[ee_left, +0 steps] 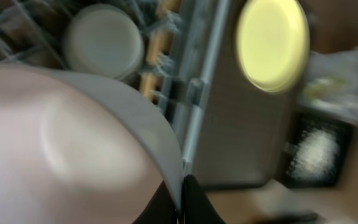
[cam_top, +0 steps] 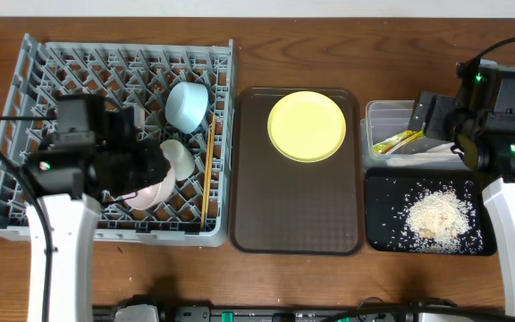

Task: Sort waste into correct bins and load items into the dishwasher
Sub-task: 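Lower the pink bowl into the rack's front area and release it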

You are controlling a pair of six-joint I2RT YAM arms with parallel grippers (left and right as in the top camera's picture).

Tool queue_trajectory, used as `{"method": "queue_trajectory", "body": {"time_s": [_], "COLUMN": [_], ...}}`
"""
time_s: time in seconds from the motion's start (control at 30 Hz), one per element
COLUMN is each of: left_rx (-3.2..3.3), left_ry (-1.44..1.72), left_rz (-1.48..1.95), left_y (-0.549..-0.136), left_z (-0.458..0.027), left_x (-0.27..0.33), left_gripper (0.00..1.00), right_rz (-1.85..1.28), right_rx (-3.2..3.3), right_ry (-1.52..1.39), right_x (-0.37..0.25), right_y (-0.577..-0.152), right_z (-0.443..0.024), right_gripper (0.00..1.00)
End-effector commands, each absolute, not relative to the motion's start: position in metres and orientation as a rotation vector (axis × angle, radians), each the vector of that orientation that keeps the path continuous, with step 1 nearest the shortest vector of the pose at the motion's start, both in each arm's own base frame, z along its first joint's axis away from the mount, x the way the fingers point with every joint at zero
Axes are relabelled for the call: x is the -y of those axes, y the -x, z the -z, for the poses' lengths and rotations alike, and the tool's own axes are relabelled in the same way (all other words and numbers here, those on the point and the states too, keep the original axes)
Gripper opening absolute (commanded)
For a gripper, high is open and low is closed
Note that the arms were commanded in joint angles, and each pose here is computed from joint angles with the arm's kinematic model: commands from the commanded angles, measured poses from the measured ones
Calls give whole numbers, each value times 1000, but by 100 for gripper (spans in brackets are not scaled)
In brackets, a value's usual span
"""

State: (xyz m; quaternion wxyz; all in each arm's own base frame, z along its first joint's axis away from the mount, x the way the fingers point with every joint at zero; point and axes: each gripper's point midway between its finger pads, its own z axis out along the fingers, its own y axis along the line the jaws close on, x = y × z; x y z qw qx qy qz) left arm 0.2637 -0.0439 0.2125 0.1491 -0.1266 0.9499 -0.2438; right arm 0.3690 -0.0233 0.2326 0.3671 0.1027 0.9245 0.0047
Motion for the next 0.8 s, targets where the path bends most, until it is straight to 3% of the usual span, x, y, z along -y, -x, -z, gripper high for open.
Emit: {"method": "queue_trajectory", "body": {"time_s": [0.0,0.27,0.6,0.77], "left_rx": [-2604,-2423,-2436,-2458], "left_ry": [222,347,580,712], "left_rz": [1165,1546,1683,1597], "left_y": [-265,-278,-295,-286], "left_z": [-232,-228,-172,-156], "left_x": [64,36,2,-32], "left_gripper": [7,8,7,8], "right_rz": [-3,-3,-3,-3], "right_rx": [-2369,-2369,-2369,-2369], "right_ry": [-287,-287,-287,-287], "right_x": [27,27,27,27], "right_y": [-370,-370,-370,-370], "right_z": [-235,-235,-235,-235], "right_gripper": [99,99,99,99]}}
